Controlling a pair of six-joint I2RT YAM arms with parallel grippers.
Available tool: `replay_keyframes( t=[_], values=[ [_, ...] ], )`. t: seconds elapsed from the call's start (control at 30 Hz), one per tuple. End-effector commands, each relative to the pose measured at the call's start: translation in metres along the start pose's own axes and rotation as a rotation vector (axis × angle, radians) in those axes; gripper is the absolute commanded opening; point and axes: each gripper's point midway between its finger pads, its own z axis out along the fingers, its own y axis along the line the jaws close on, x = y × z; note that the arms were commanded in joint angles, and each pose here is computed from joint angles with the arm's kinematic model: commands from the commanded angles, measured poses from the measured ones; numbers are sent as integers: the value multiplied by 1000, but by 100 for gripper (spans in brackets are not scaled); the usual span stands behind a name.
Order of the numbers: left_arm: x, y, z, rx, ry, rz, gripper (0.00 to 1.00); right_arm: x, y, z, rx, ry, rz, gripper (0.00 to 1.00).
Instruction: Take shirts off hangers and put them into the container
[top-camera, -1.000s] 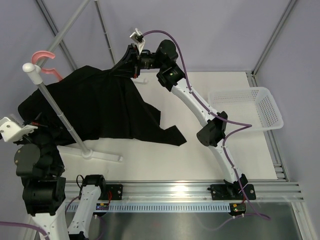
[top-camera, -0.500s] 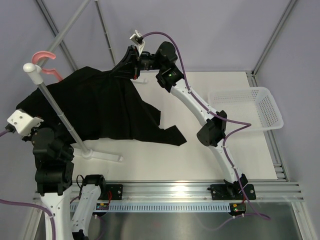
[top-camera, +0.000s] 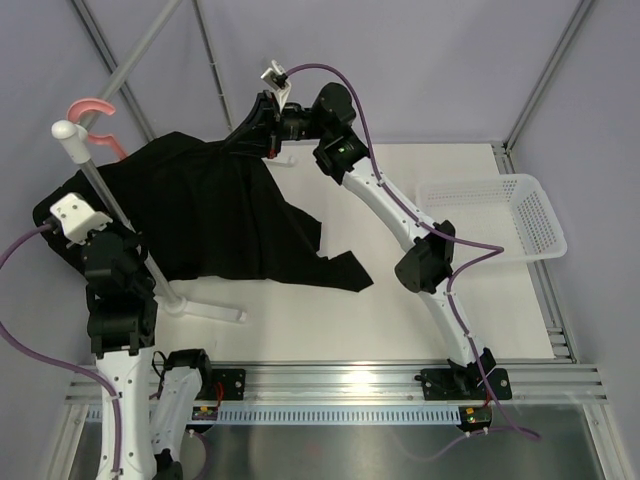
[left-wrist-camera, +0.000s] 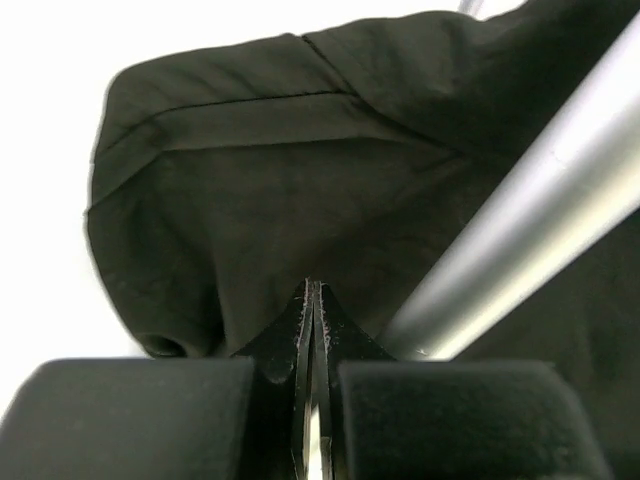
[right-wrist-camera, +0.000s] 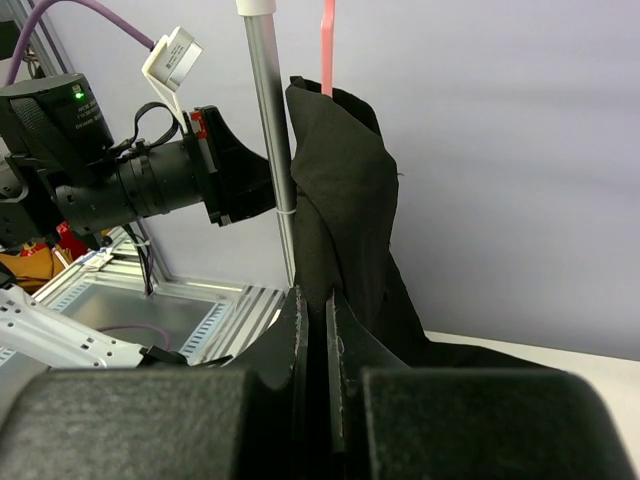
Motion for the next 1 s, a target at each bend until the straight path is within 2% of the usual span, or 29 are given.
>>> replay_keyframes(
  t=[0.0, 0.3, 0.5, 0.8, 0.93, 0.97],
  values=[
    [-11, -48, 1, 237, -16, -79, 0, -17, 12, -12, -24, 22, -25, 0],
    [7, -81, -17, 427, 90, -186, 0, -26, 9, -18, -21, 11, -41, 0],
    [6, -77, -32, 445, 97, -215, 0, -40, 13, -16, -20, -10, -80, 0],
    [2, -77, -50, 501, 88, -223, 0, -36, 15, 0, -23, -29, -114, 0],
    [-12, -83, -64, 561, 81, -247, 3, -19, 4, 8, -8, -30, -111, 0],
    [-14, -84, -68, 578, 84, -250, 8, -16, 1, 11, 1, -32, -110, 0]
  ],
)
